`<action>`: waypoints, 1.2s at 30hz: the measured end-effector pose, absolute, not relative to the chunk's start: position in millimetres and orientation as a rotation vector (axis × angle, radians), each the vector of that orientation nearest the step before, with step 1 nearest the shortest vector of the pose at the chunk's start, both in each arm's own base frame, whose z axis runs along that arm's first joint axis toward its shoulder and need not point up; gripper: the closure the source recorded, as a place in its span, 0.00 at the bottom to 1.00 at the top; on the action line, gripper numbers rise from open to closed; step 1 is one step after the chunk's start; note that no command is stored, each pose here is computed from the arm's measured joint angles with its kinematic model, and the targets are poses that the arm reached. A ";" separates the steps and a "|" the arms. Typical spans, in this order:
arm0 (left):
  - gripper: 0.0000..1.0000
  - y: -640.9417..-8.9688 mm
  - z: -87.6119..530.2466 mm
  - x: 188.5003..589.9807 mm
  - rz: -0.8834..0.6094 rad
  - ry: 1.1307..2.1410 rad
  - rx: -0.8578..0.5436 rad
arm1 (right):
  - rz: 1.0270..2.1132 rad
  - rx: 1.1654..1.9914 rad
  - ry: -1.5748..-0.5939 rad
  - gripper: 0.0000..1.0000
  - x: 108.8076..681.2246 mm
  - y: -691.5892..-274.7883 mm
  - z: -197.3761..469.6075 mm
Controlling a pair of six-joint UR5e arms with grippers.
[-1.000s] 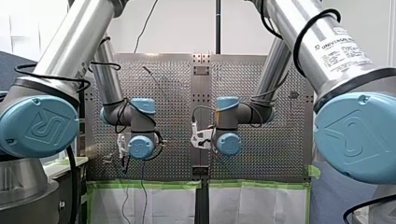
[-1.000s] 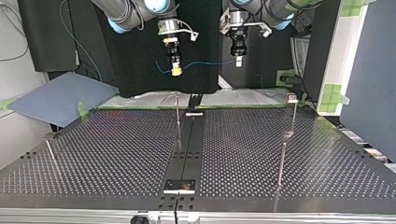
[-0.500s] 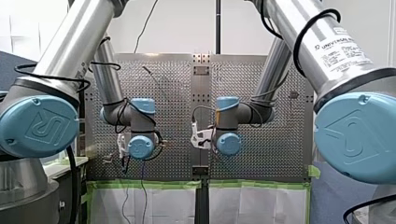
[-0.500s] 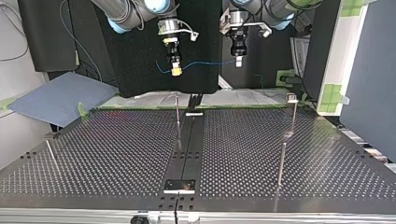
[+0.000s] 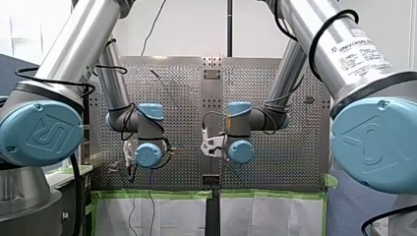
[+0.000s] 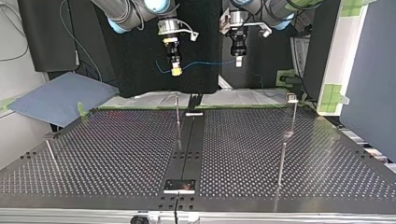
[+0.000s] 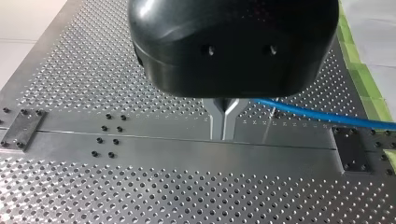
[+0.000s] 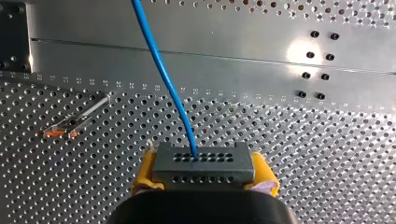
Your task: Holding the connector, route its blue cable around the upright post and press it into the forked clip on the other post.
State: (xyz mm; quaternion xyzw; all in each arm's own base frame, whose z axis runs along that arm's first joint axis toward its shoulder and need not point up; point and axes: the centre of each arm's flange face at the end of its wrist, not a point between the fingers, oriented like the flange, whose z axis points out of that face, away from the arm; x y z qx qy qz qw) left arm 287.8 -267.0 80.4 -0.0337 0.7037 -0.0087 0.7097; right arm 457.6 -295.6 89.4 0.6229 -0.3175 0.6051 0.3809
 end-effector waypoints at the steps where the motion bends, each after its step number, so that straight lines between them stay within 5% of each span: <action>1: 1.00 -267.0 80.4 287.8 -0.019 1.562 -0.075 | 1.545 1.590 -0.810 1.00 457.6 -295.6 89.4; 22: 1.00 -266.8 80.9 287.8 -0.017 1.562 -0.075 | 1.479 1.717 -0.805 1.00 465.6 -271.3 28.1; 36: 0.95 -247.2 58.2 280.4 0.043 1.610 -0.021 | 1.472 1.724 -0.806 1.00 464.9 -270.4 23.9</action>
